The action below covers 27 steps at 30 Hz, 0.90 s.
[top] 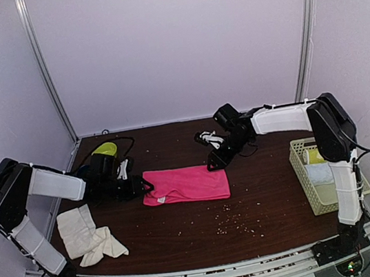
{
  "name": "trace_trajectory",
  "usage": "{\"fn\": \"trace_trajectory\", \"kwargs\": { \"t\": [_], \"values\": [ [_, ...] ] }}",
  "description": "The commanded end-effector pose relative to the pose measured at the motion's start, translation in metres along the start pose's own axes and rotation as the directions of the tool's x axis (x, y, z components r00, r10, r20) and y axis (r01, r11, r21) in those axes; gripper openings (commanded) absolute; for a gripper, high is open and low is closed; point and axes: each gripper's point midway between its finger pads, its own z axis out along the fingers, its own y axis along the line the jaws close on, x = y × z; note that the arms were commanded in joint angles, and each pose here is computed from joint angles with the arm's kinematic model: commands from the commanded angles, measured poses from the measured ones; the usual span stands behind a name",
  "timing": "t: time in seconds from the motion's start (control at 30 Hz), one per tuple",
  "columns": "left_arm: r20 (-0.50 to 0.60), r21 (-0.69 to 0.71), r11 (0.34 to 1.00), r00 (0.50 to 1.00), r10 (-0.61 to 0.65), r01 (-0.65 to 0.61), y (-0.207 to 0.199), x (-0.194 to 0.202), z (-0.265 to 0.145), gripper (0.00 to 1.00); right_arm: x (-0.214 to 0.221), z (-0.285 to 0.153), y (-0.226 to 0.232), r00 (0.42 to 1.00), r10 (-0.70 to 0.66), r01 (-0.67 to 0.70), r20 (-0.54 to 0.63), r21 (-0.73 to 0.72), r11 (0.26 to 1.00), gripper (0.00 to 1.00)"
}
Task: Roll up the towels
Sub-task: Smooth out the towel at the center of the board.
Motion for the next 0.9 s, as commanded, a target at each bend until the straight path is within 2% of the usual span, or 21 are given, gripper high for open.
{"fn": "trace_trajectory", "kwargs": {
  "t": [0.0,0.27,0.33,0.43,0.53,0.87],
  "values": [
    [0.038,0.105,0.994,0.999,-0.013,0.009,-0.015,-0.009,0.005,0.48,0.019,0.020,-0.001,0.999,0.016,-0.017,-0.045,-0.030,0.999,0.33],
    [0.030,0.160,0.987,0.999,-0.033,0.028,-0.028,-0.013,0.005,0.50,0.028,0.029,-0.001,0.997,0.020,-0.023,-0.069,-0.041,0.999,0.33],
    [0.025,0.109,0.994,0.999,-0.036,0.033,-0.022,-0.013,0.003,0.51,0.029,0.030,-0.002,0.997,0.022,-0.025,-0.071,-0.040,0.999,0.33],
    [-0.001,-0.048,0.997,0.998,-0.057,0.057,0.005,-0.005,0.003,0.51,0.029,0.031,-0.002,0.997,0.023,-0.026,-0.071,-0.047,0.999,0.33],
    [-0.038,-0.080,0.994,0.996,-0.082,0.079,0.016,0.007,0.009,0.51,0.030,0.032,-0.001,0.997,0.025,-0.030,-0.073,-0.054,0.998,0.34],
    [-0.011,0.074,0.997,1.000,-0.027,0.028,-0.026,-0.002,0.019,0.47,0.043,0.043,-0.002,0.994,0.034,-0.041,-0.104,-0.063,0.997,0.34]
  ]
}}
